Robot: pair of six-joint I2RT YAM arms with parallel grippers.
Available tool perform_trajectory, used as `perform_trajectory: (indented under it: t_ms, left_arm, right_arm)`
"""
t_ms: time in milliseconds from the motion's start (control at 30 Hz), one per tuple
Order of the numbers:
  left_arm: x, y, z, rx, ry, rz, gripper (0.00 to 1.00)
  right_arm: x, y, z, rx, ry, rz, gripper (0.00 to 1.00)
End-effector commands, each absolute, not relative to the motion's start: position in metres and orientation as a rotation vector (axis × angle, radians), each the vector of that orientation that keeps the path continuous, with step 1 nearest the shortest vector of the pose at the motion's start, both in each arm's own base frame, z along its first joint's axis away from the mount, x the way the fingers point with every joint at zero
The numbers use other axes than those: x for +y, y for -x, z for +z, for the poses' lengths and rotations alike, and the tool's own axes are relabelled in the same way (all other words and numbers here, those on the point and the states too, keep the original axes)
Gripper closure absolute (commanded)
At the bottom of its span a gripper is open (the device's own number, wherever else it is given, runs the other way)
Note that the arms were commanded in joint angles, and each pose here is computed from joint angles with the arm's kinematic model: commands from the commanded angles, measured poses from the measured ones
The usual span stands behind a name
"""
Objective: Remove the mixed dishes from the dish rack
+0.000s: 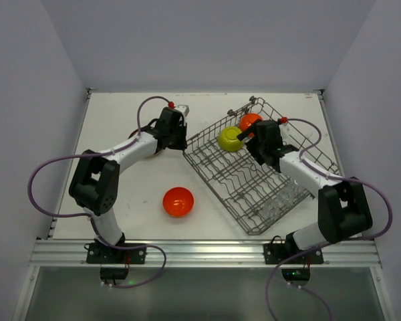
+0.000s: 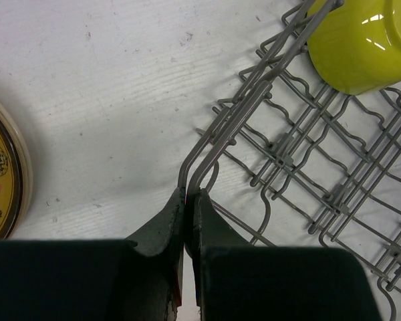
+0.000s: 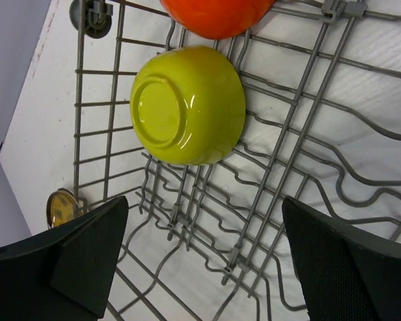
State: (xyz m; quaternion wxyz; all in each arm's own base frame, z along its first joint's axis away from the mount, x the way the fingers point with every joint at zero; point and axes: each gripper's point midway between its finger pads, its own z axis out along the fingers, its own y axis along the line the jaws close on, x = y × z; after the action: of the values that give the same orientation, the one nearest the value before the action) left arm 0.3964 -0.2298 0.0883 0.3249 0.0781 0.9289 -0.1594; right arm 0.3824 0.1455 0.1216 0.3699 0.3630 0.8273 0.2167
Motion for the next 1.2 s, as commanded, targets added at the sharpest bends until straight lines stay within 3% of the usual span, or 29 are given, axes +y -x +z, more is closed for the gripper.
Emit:
perform_trajectory:
  t_ms: [0, 200, 433, 700, 1167]
  left_arm:
    - [-0.24, -0.386, 0.082, 2.458, -0.221, -0.482, 1.0]
    - [-0.241, -0.385, 0.081, 2.461, -0.225, -0.485, 1.0]
    - [-0.241, -0.384, 0.081, 2.462, -0.23, -0.49, 1.0]
    - [-0.242, -0.384, 0.081, 2.462, -0.231, -0.494, 1.0]
    - [-0.242, -0.384, 0.08, 2.464, -0.233, -0.498, 1.0]
  right_arm:
    - [0.154, -0.409, 0.14, 2.024, -1.078, 0.644, 0.01]
    - [0.148, -0.438, 0.115, 1.992, -1.16, 0.623, 0.01]
    - [0.154, -0.468, 0.104, 1.967, -1.023, 0.751, 0.01]
    - [0.155, -0.474, 0.095, 1.974, -0.902, 0.832, 0.01]
    - [0.146, -0.467, 0.064, 2.028, -1.002, 0.777, 0.01]
